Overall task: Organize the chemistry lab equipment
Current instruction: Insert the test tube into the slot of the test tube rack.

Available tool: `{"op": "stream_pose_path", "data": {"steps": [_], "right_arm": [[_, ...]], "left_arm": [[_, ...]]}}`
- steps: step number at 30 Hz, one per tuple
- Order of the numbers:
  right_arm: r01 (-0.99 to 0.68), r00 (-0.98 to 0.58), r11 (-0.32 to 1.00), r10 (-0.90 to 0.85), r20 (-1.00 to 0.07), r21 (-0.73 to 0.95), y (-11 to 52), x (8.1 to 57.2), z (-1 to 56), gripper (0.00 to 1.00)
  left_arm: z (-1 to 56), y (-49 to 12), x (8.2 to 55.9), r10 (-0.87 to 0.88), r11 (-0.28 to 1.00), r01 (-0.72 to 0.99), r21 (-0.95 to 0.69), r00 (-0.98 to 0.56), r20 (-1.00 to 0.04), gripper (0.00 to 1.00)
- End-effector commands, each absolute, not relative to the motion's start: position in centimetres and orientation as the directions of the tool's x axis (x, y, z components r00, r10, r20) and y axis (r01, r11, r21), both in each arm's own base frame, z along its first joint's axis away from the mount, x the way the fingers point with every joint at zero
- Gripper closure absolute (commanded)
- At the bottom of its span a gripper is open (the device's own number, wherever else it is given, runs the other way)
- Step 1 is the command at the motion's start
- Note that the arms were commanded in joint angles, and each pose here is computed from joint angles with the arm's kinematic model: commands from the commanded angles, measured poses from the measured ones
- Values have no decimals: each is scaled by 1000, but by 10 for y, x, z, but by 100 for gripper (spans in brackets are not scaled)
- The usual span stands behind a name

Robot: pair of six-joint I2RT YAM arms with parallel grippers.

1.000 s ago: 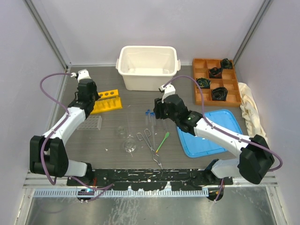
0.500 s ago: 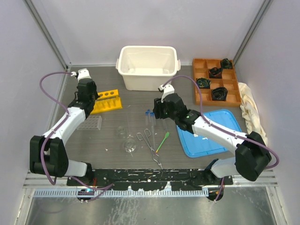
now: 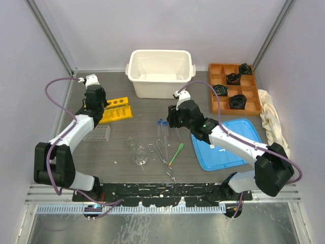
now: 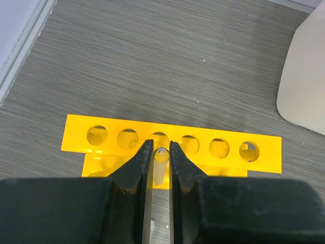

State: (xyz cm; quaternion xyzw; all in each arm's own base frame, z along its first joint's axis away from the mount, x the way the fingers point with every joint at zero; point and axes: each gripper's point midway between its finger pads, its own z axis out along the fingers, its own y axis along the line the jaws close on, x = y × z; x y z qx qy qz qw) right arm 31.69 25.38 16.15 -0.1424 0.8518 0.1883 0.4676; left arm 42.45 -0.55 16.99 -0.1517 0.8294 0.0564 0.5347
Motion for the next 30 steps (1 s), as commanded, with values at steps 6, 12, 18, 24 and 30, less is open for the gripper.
{"op": "stream_pose_path", "data": {"steps": [6,12,18,24,30], "right_arm": [[-440,-479,871,-20,-877,220,265,330,181,49],[-445,-485,866,-20,-874,228,268,331,180,49],[-451,-487,861,-16,-873,236,270,330,180,49],[-451,-484,861,-14,-875,235,269,329,182,49],[-451,-484,862,-16,-875,233,268,329,181,49]], "left_arm": [[183,0,426,-199,939,-333,-82,-334,-921,100],[199,0,418,-214,938,-330,-109,-302,-929,100],[205,1,416,-211,937,-333,-107,-292,-933,100],[195,1,417,-209,937,-336,-99,-311,-927,100],[186,0,417,-215,937,-336,-99,-327,-920,100]]}}
